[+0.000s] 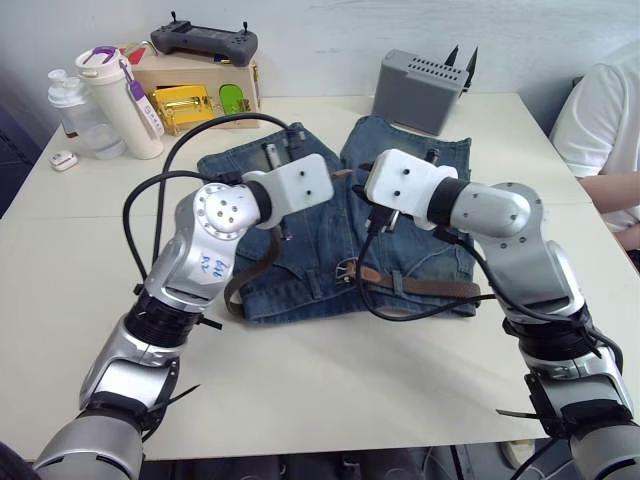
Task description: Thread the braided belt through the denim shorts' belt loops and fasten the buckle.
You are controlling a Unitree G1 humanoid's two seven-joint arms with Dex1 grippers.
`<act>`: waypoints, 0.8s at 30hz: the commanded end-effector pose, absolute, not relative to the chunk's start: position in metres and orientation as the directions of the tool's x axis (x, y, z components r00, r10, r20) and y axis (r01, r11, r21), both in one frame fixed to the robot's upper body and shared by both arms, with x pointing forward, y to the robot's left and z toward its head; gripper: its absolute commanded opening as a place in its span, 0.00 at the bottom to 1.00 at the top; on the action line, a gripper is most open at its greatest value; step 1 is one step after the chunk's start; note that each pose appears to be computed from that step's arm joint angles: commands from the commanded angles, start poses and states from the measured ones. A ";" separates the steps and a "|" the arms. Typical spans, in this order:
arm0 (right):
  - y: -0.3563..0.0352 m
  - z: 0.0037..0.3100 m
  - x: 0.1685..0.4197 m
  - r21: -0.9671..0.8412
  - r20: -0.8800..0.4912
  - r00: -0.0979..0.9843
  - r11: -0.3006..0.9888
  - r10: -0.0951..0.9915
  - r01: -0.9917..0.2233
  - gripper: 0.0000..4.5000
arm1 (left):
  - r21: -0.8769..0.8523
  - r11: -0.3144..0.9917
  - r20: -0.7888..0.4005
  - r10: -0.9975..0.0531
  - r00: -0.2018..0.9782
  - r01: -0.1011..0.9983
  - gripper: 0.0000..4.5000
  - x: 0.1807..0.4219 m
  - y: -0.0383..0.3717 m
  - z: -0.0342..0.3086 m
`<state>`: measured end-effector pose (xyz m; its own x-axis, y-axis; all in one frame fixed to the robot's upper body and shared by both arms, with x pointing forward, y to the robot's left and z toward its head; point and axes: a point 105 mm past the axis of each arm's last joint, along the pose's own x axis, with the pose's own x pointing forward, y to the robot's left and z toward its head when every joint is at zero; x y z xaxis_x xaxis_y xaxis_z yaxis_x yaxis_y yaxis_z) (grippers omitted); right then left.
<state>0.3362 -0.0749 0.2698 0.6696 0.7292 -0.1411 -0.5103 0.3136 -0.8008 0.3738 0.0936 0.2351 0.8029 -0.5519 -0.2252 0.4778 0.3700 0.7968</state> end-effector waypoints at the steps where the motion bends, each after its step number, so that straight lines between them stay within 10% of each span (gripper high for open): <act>1: -0.087 0.280 0.321 -0.765 -0.174 0.585 0.265 0.792 -0.587 0.76 | 0.807 0.328 -0.213 -0.613 0.761 0.490 0.00 0.361 0.112 0.234; 4: -0.092 0.266 0.306 -0.700 -0.291 0.481 0.158 0.827 -0.697 0.98 | 0.789 0.302 -0.238 -0.653 0.719 0.536 0.00 0.349 0.127 0.224; 16: -0.093 0.237 0.277 -0.472 -0.455 0.289 0.047 0.843 -0.880 0.98 | 0.798 0.068 -0.410 -0.666 0.623 0.599 0.00 0.313 0.146 0.178; 24: -0.095 0.234 0.280 -0.459 -0.463 0.290 0.054 0.838 -0.887 0.98 | 0.854 0.085 -0.416 -0.480 0.772 0.513 0.00 0.331 0.219 0.209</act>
